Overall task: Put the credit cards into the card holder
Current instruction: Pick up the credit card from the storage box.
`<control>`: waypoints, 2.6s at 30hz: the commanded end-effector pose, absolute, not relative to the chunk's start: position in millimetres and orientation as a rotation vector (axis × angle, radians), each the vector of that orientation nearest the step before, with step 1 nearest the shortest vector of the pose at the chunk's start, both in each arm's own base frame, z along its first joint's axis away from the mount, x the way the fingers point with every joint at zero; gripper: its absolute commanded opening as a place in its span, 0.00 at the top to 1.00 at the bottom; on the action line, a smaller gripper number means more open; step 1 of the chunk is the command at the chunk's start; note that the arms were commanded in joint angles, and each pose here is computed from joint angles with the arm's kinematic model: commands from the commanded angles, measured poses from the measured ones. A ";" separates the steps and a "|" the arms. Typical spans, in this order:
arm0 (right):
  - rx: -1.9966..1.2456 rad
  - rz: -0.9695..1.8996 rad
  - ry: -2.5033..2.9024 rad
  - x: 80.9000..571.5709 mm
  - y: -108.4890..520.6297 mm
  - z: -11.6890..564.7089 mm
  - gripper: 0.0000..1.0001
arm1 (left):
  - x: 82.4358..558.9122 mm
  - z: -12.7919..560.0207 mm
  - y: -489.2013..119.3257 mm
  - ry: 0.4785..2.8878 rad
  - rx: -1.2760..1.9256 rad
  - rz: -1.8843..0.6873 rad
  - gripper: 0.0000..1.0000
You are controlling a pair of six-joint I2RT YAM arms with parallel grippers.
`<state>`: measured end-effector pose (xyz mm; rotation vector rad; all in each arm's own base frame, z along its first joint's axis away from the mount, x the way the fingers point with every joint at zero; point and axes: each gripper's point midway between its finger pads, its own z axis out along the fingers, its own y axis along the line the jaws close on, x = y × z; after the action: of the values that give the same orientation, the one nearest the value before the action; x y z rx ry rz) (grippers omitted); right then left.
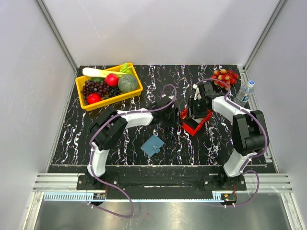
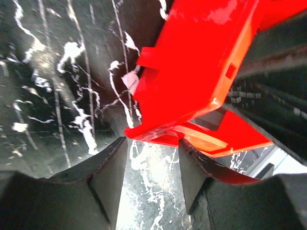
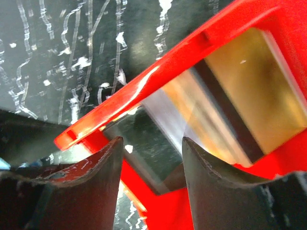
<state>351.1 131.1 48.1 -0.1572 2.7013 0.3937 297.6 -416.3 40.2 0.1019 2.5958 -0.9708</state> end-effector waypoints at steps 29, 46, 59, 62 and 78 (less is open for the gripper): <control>0.068 0.096 2.344 415.5 51.8 163.2 0.28 | 307.7 66.6 -389.9 2.498 0.150 -0.906 0.34; 0.005 0.344 2.570 398.0 76.8 95.5 0.30 | 301.0 71.3 -419.8 2.484 0.178 -1.024 0.28; 0.065 0.418 2.491 369.9 82.7 133.3 0.35 | 302.2 64.3 -412.0 2.482 0.170 -0.976 0.29; 0.051 0.466 2.406 370.7 88.8 162.4 0.36 | 300.2 55.0 -402.9 2.512 0.157 -0.918 0.30; -0.068 0.474 2.564 349.3 128.7 91.5 0.41 | 297.2 52.3 -402.9 2.517 0.169 -0.930 0.38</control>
<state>335.8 128.1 95.9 -0.0545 2.5923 0.5630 294.8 -399.6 44.8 0.1653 2.5556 -0.9031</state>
